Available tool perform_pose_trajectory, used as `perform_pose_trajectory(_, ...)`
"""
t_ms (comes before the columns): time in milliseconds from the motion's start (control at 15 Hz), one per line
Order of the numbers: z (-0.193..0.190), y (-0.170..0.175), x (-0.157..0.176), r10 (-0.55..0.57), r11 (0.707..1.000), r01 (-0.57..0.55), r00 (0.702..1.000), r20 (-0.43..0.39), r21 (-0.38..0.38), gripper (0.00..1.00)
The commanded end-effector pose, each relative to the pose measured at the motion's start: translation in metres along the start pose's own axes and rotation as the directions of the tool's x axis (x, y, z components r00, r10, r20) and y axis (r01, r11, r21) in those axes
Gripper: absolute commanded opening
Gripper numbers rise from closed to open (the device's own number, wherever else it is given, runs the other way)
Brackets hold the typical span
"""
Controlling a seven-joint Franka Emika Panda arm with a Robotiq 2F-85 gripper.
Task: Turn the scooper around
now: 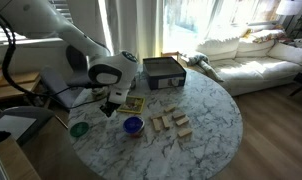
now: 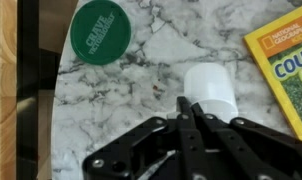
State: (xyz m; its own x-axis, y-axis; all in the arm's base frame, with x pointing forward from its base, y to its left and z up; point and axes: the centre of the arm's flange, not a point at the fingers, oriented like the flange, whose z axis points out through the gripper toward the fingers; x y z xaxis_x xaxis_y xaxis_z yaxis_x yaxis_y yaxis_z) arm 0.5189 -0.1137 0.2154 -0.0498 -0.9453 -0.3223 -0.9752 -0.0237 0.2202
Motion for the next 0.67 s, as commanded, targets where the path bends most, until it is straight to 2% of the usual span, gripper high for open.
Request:
perform_pose_trajectory(0, 0.0, 0.009, -0.023, -0.06, 0.998, 0.061, 0.982, -0.177, 0.002, 0.01)
perform_pose_trajectory(200, 0.002, 0.008, -0.038, -0.101, 0.994, 0.106, 0.953, -0.285, 0.003, 0.01)
perform_pose_trajectory(467, 0.009, 0.009, -0.05, -0.137, 0.99, 0.141, 0.919, -0.37, -0.018, 0.01)
perform_pose_trajectory(533, 0.009, 0.01, -0.052, -0.145, 0.989, 0.147, 0.91, -0.388, -0.024, 0.12)
perform_pose_trajectory(600, 0.009, 0.011, -0.054, -0.15, 0.988, 0.152, 0.905, -0.398, -0.027, 0.29)
